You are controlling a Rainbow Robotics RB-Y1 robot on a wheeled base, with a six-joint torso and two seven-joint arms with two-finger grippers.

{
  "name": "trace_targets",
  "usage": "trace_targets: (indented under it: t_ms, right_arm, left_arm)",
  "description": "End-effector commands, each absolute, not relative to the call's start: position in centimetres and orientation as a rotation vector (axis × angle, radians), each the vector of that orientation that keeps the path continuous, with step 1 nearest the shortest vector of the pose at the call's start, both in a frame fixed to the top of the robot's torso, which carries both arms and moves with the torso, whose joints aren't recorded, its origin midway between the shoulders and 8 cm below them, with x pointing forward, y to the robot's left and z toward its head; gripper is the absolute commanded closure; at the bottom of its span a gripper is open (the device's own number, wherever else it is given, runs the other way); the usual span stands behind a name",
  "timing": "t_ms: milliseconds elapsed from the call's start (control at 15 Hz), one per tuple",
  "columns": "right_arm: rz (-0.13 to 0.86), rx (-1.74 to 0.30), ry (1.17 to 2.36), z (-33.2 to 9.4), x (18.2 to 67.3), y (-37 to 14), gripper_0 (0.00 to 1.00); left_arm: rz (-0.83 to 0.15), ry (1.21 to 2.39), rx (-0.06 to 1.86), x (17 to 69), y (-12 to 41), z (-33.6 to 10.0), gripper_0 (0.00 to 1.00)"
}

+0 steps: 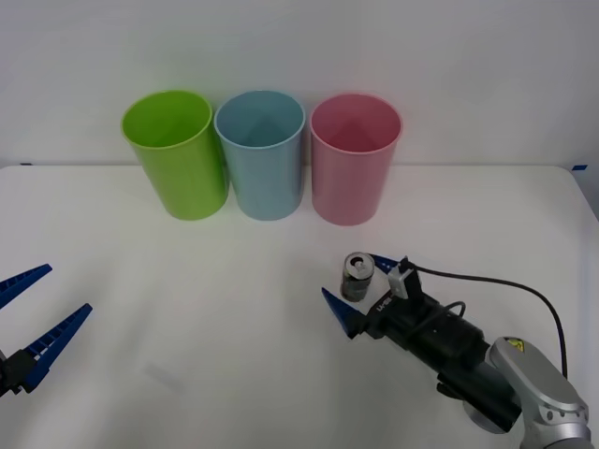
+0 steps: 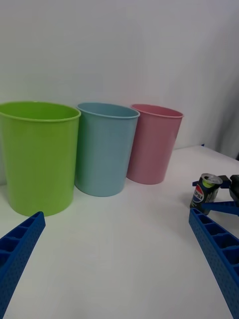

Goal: Grasp the object on the table and drop it into the matching bin: aluminum can to the light blue bin, PET bottle to the pink bin.

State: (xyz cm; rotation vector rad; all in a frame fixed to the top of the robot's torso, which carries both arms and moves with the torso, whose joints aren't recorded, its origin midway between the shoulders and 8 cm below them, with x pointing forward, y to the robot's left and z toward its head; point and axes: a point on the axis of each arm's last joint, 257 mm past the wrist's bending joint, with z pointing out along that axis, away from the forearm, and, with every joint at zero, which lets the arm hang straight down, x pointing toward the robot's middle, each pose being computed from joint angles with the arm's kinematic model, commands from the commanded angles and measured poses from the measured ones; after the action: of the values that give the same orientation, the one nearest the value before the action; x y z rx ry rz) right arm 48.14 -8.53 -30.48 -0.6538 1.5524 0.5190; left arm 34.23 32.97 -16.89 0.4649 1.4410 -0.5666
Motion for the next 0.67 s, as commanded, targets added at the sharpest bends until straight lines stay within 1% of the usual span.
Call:
trace_targets:
  t_ms: [67, 333, 400, 467, 667]
  right_arm:
    - [0.513, -0.657, 1.551, -30.43, 48.28, -8.31, 0.0]
    - [0.514, -0.656, 1.55, -30.41, 48.26, -8.23, 0.0]
    - [0.515, -0.657, 1.547, -30.35, 48.25, -8.21, 0.7]
    - [0.514, -0.657, 1.546, -30.33, 48.25, -8.21, 1.0]
    - [0.509, -0.658, 1.544, -30.3, 48.29, -8.25, 1.0]
  left_arm:
    - [-0.567, 1.441, 0.465, 34.23, 32.97, -16.89, 0.0]
    - [-0.567, 1.441, 0.465, 34.23, 32.97, -16.89, 0.0]
    - [-0.567, 1.441, 0.465, 34.23, 32.97, -16.89, 0.0]
    - [-0.567, 1.441, 0.465, 34.23, 32.97, -16.89, 0.0]
    - [-0.567, 1.441, 0.465, 34.23, 32.97, -16.89, 0.0]
